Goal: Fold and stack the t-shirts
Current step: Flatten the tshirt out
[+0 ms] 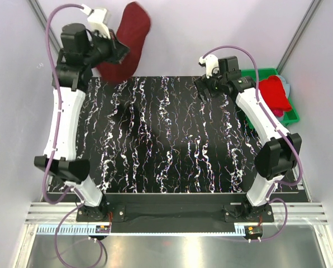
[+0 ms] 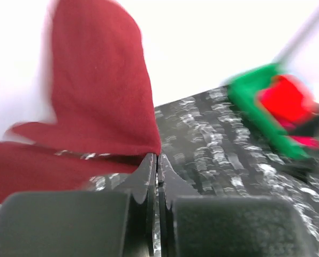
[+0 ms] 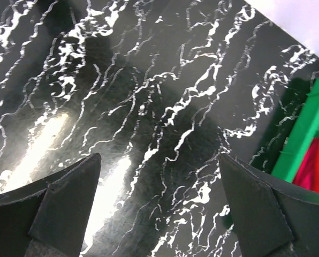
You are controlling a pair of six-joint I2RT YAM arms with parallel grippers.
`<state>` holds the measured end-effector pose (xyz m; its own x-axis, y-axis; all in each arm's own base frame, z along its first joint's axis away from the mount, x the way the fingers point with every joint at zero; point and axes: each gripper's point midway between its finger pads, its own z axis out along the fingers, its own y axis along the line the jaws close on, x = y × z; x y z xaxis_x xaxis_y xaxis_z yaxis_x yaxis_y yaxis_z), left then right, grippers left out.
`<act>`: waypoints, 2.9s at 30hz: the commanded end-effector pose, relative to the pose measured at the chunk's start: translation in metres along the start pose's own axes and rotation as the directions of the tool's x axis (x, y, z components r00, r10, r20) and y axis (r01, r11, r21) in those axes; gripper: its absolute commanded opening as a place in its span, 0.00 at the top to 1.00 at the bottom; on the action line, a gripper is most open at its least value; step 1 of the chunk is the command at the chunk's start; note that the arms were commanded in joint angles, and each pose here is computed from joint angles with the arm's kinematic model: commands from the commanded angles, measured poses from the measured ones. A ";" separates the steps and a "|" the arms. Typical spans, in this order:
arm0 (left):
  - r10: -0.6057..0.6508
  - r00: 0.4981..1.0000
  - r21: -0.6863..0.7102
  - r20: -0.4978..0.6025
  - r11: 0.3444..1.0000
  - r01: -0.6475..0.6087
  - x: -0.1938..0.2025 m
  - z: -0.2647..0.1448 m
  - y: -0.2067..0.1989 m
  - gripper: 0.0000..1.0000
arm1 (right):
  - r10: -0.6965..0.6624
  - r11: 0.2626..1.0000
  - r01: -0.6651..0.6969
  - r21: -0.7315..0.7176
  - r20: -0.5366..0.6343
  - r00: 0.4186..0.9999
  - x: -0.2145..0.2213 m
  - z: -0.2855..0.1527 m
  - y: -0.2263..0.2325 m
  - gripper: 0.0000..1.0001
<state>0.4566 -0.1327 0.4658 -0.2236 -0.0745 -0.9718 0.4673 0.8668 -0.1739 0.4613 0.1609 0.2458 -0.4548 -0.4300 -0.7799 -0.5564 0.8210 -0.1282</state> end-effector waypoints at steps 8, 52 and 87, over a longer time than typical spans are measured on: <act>-0.227 0.903 0.285 -0.366 0.896 0.341 0.130 -0.017 -0.084 0.34 | -0.005 0.994 -0.002 0.113 0.061 0.998 -0.017 -0.016 -0.021 0.00; -0.110 0.895 -0.227 -0.433 0.974 0.010 0.210 -0.012 0.060 0.20 | -0.065 0.964 0.015 -0.266 -0.184 0.981 0.049 0.196 0.083 0.11; -0.172 0.910 -0.395 -0.378 0.919 0.010 0.205 -0.002 0.103 0.27 | -0.260 0.958 0.286 -0.019 0.360 0.896 -0.171 -0.002 0.043 1.00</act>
<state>0.4316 -0.0767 0.2265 -0.6784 0.0130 -0.7346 0.1698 0.9756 -0.1395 0.5355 0.2726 0.2235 -0.3184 -0.5291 -0.7866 -0.7170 0.6772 -0.1653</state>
